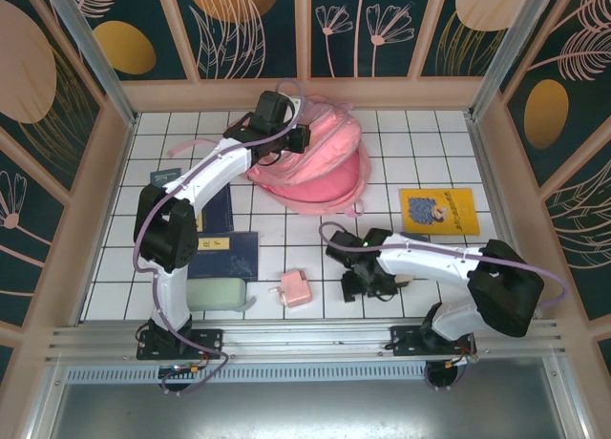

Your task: Pack the student bag

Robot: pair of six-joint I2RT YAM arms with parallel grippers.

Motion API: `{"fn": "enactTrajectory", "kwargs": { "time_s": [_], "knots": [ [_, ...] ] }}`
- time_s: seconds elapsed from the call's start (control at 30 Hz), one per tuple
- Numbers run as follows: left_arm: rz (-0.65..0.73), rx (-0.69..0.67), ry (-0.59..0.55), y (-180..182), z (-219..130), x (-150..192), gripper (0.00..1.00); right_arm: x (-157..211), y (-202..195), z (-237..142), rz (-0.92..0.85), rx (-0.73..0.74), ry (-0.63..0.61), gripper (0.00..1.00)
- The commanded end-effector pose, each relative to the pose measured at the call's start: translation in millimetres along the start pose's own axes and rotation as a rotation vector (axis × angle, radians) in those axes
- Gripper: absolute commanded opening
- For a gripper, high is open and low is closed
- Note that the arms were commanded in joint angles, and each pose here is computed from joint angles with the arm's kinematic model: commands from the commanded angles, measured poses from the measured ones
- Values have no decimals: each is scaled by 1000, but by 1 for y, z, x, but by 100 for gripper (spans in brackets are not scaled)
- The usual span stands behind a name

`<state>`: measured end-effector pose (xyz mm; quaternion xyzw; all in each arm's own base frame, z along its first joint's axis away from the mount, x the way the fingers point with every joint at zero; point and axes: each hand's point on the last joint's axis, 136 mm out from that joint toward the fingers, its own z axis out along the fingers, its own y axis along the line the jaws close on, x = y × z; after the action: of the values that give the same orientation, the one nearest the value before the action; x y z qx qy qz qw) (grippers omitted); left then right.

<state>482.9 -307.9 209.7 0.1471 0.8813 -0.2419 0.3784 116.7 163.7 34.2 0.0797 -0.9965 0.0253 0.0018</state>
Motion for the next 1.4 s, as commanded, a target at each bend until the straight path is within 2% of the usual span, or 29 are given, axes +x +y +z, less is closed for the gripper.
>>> {"fn": "enactTrajectory", "kwargs": {
  "time_s": [0.0, 0.1, 0.17, 0.23, 0.3, 0.5, 0.77, 1.0, 1.2, 1.37],
  "knots": [
    [-14, -10, -90, 1, -22, -27, 1, -51, 17, -29, 29, -96, -219, 82],
    [-13, -12, -88, 2, -22, -27, 2, -65, 30, -61, 22, -225, -300, 86],
    [-14, -7, -86, 2, -20, -26, 2, -75, 18, -74, 75, -253, -347, 91],
    [-16, 2, -82, 0, -19, -26, 2, -85, -7, -73, 141, -212, -359, 99],
    [-20, 11, -79, -1, -18, -25, 2, -93, -33, -61, 203, -151, -343, 99],
    [-10, 7, -83, -1, -21, -26, 2, -105, -78, -44, 405, -18, -309, 99],
    [-4, 9, -87, -2, -24, -29, 2, -79, -57, -9, 527, -291, -168, 99],
    [-9, 30, -81, -6, -21, -29, 2, -56, -26, -16, 460, -447, -126, 99],
    [-14, 44, -78, -8, -20, -28, 1, -28, -9, -10, 330, -375, -96, 99],
    [-14, 50, -75, -8, -19, -28, 1, -31, -19, -10, 280, -250, -144, 99]
  ]
}}
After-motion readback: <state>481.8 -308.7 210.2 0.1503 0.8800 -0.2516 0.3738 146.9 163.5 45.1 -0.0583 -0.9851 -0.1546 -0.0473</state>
